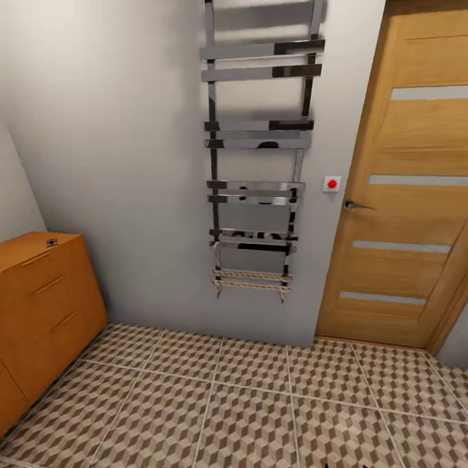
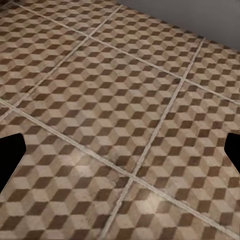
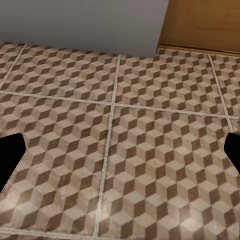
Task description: Take the four mousetraps from the cabinet in the bathroom and place them on the bathroom floor. Make sure all four end up on the same floor surface, and ensure that at least two of them are either under or directly next to the same bathroom sink.
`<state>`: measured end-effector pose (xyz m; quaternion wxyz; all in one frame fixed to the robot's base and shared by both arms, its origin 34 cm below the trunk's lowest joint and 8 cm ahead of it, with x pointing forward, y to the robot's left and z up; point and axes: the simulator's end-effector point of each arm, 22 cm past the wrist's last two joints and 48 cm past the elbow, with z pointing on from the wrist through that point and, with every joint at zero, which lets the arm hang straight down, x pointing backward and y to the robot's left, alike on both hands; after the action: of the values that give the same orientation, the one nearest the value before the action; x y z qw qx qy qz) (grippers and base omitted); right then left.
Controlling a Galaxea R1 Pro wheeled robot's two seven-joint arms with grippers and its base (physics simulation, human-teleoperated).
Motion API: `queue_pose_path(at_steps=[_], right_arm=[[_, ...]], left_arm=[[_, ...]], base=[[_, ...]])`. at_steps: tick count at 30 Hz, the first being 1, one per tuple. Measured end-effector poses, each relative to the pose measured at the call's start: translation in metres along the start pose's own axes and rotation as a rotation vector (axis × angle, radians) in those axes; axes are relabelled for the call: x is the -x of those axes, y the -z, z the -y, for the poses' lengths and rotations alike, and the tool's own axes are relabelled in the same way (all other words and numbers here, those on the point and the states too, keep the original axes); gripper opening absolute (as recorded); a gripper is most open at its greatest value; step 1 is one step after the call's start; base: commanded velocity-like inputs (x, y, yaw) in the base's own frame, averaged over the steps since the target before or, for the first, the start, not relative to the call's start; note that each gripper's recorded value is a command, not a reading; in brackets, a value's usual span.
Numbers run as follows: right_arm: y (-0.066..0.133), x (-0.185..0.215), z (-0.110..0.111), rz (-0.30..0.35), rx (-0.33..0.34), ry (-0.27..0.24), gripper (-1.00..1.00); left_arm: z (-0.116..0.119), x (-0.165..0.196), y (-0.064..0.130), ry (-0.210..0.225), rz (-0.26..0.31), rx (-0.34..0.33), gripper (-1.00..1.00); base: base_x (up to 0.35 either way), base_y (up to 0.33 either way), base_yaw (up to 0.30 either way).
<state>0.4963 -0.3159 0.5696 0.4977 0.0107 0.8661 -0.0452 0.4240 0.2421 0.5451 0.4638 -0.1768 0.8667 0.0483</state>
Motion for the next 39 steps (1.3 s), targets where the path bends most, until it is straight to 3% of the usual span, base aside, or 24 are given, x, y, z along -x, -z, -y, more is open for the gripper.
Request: queue_pose_path(at_steps=[39], right_arm=[[0.0004,-0.0047,-0.0011,-0.011,0.005,0.002,1.00]], left_arm=[[-0.0015,-0.0041,0.0006,-0.003,-0.010,0.004,1.00]], base=[[0.000,0.000,0.249]])
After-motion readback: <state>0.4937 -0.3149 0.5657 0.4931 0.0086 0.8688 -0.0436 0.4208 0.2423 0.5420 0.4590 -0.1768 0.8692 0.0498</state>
